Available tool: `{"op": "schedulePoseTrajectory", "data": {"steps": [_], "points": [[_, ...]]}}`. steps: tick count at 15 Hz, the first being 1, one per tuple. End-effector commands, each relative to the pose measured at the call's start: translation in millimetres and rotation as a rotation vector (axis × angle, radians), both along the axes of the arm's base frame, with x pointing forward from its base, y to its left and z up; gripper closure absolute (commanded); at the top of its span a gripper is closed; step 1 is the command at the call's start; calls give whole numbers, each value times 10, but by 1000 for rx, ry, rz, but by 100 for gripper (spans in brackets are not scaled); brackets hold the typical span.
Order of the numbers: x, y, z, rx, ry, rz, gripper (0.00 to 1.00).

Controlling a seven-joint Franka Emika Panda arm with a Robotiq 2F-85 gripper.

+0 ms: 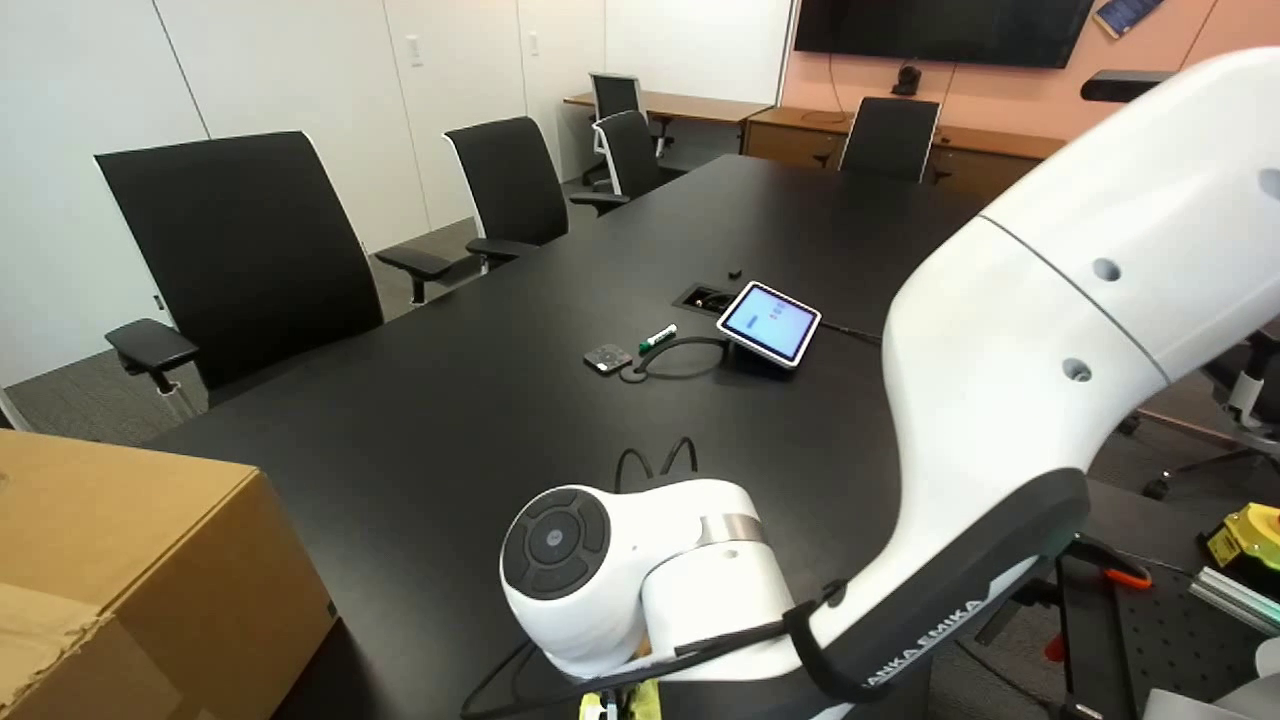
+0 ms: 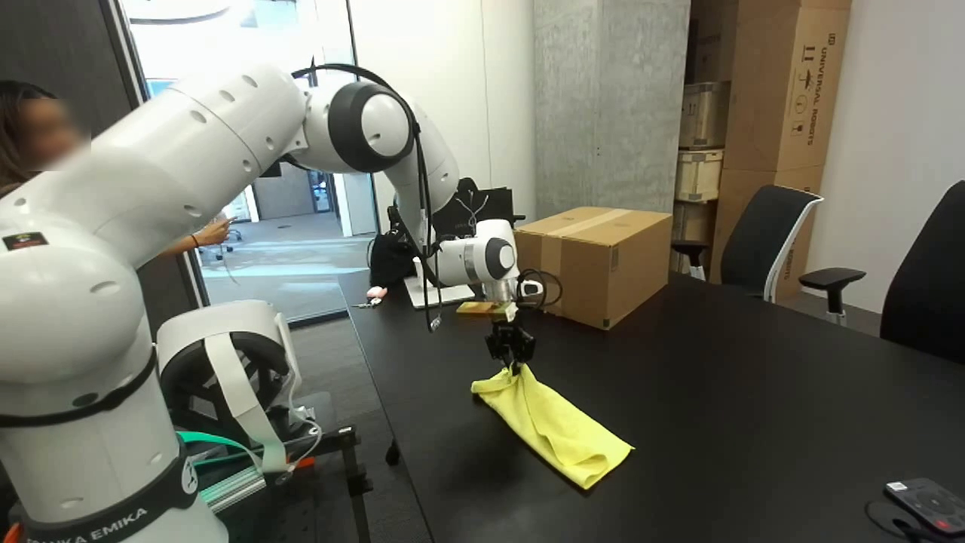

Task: Fold the towel in half

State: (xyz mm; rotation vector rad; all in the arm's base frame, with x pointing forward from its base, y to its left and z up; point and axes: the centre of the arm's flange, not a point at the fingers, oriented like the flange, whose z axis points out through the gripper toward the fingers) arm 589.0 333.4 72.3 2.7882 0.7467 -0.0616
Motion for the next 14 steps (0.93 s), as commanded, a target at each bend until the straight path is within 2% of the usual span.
{"op": "schedulePoseTrajectory", "data": {"steps": [1, 3, 5, 8, 9, 12, 14], "points": [[356, 261, 117, 9, -45, -12, 57], [411, 292, 402, 34, -62, -19, 42], [448, 203, 634, 21, -39, -47, 26], [313, -346, 959, -61, 32, -139, 4], [264, -568, 1068, -90, 61, -172, 1], [47, -1175, 1272, -186, 150, -308, 0], [-131, -1530, 1440, -203, 233, -392, 0]]}}
